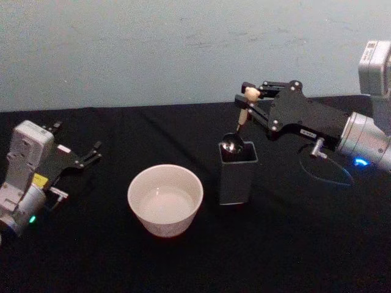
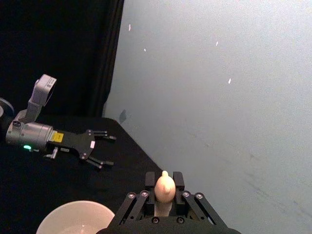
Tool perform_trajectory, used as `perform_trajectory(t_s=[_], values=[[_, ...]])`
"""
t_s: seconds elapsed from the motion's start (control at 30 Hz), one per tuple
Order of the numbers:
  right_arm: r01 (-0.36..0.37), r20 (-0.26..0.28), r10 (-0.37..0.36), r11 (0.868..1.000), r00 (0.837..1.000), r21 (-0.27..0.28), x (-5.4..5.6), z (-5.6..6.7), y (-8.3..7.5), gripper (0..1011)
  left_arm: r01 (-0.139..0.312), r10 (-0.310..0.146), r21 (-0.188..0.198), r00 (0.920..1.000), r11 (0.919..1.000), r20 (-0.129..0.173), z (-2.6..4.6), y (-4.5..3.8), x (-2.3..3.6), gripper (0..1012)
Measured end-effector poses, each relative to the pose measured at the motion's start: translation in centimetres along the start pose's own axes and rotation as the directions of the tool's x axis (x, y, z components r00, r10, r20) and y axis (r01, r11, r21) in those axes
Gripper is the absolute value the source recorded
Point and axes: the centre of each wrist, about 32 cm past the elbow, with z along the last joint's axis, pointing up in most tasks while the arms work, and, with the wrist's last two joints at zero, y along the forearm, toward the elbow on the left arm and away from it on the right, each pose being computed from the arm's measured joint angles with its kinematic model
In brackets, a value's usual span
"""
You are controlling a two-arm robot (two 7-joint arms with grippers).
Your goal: Pick up the stirring spoon with one hand, stir inside the cup, then place it back in its original position.
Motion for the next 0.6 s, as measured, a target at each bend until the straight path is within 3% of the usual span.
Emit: perform_trajectory(t_s=[0.6], values=[[0.016, -0.062, -0.021, 0.996, 0.998, -0.083, -0.8, -2.1, -0.2, 214, 0.000, 0.000, 0.000, 1.0000, 1.0000, 0.000, 0.00, 0.00, 0.00, 1001]])
